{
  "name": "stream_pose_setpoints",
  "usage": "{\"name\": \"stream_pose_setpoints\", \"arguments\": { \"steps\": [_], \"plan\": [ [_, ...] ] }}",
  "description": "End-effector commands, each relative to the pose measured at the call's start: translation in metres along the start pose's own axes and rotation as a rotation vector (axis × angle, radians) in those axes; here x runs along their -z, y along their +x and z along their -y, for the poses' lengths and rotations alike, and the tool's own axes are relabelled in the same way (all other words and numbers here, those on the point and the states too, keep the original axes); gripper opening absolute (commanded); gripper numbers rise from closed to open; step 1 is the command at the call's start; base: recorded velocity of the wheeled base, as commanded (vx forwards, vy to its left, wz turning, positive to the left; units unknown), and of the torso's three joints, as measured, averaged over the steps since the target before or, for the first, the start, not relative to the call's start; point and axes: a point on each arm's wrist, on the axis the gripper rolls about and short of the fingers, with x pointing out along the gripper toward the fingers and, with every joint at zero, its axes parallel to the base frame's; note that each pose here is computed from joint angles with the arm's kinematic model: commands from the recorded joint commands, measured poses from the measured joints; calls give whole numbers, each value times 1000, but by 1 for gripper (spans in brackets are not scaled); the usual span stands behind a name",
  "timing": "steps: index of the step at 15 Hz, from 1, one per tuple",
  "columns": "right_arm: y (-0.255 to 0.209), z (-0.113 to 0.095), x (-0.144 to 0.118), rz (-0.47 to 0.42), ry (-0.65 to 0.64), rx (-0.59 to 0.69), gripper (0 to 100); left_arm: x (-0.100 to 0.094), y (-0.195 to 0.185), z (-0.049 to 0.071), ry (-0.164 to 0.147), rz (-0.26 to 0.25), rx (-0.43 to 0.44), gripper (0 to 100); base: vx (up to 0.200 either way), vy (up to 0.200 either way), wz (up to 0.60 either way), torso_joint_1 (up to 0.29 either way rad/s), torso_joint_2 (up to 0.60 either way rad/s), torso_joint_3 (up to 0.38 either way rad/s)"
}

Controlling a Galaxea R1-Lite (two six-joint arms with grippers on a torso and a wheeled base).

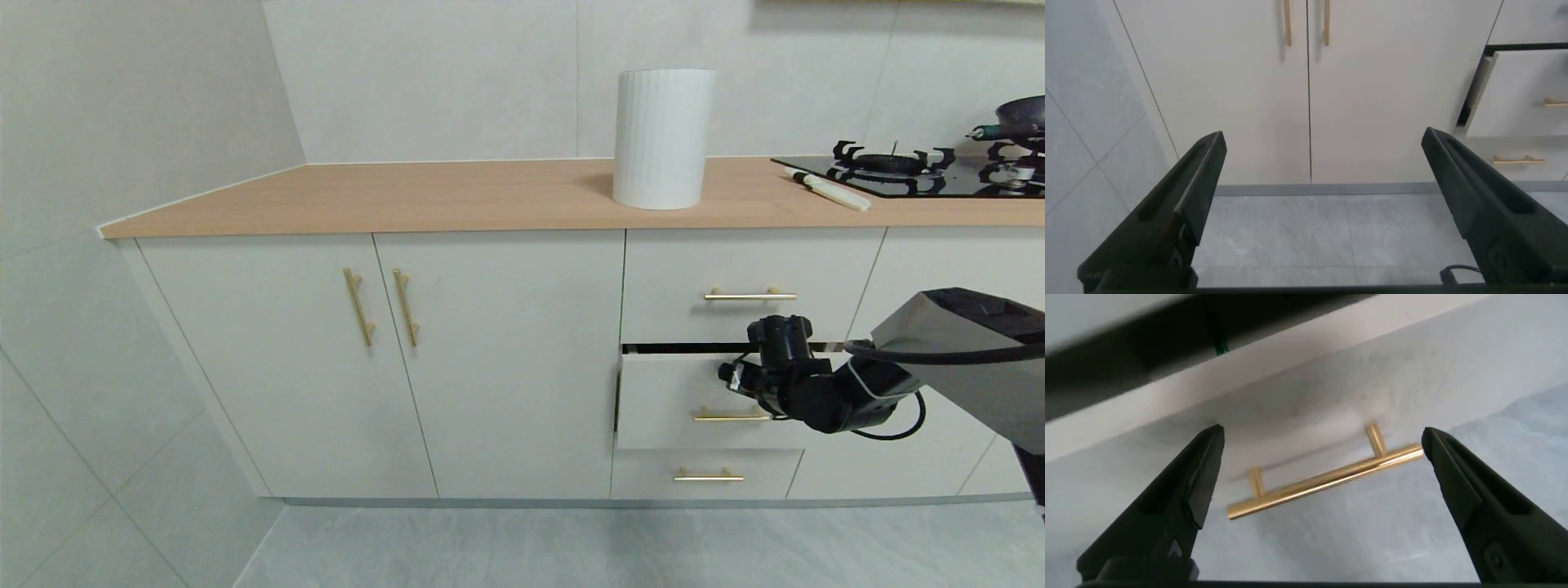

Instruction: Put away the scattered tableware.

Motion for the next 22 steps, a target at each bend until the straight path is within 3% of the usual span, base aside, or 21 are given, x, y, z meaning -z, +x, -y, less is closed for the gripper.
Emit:
{"name": "stream_pose_setpoints", "arguments": {
  "steps": [1,22],
  "plan": [
    [6,0,1,3,7,3,100,0,0,0,0,-1,0,100,0,0,0,0,0,0],
    [47,4,-10,108,142,70,100,0,0,0,0,-1,0,100,0,0,0,0,0,0]
  ]
}}
